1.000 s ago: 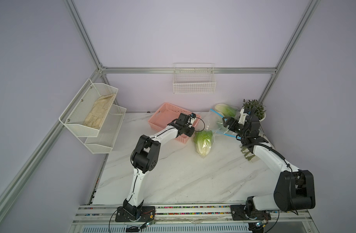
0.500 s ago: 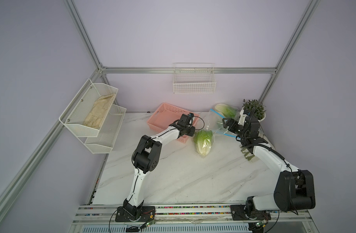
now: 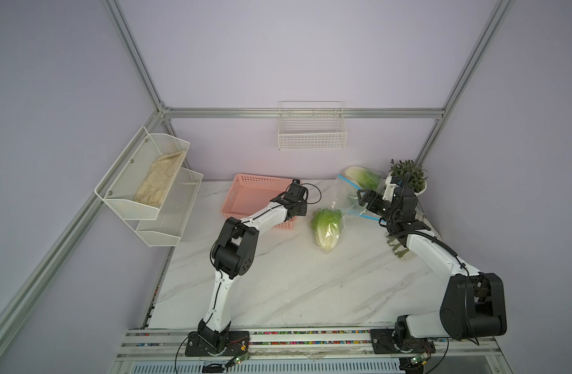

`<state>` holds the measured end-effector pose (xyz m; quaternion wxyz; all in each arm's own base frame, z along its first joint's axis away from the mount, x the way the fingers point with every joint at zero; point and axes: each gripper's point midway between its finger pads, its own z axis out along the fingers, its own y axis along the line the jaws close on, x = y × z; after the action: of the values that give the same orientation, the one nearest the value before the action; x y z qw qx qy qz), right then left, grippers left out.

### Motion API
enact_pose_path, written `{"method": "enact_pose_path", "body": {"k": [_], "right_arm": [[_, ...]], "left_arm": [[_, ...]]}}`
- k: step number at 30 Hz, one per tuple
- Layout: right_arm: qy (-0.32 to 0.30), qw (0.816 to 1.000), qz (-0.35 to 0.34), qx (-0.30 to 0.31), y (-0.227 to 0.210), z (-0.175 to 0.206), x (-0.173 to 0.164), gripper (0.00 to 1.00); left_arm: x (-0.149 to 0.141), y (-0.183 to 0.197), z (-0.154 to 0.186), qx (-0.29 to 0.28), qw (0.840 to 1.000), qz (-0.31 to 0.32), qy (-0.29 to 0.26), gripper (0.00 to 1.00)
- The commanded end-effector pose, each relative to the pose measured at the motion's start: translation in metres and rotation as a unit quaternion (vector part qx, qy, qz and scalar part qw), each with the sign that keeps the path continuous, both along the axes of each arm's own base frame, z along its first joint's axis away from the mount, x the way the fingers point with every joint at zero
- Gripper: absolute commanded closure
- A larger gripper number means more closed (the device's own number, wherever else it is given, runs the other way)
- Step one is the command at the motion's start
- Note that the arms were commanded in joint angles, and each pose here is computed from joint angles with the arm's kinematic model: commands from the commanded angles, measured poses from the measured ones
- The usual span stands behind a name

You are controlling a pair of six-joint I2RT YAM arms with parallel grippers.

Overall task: Open the zip-top bag and take out the chinese cabbages
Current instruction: Move the basket to the center of the board.

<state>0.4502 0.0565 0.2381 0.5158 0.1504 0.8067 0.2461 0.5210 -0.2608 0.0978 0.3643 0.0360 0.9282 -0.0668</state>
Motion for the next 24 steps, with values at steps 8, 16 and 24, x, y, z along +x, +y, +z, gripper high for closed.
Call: {"method": "enact_pose_path", "body": {"k": [8, 16, 24], "right_arm": [[0.008, 1.0, -0.005, -0.004, -0.004, -0.007, -0.005, 0.03], [0.014, 1.0, -0.007, -0.008, -0.005, -0.012, -0.003, 0.03], [0.032, 0.998, -0.051, 0.015, -0.02, -0.012, 0.001, 0.03]], "left_arm": [[-0.005, 0.04, 0.02, 0.03, 0.998, 0.045, -0.004, 0.93], [-0.007, 0.059, 0.022, 0.037, 0.998, 0.057, 0.003, 0.91], [-0.006, 0.045, 0.044, 0.0, 0.999, 0.037, -0.008, 0.32]]}}
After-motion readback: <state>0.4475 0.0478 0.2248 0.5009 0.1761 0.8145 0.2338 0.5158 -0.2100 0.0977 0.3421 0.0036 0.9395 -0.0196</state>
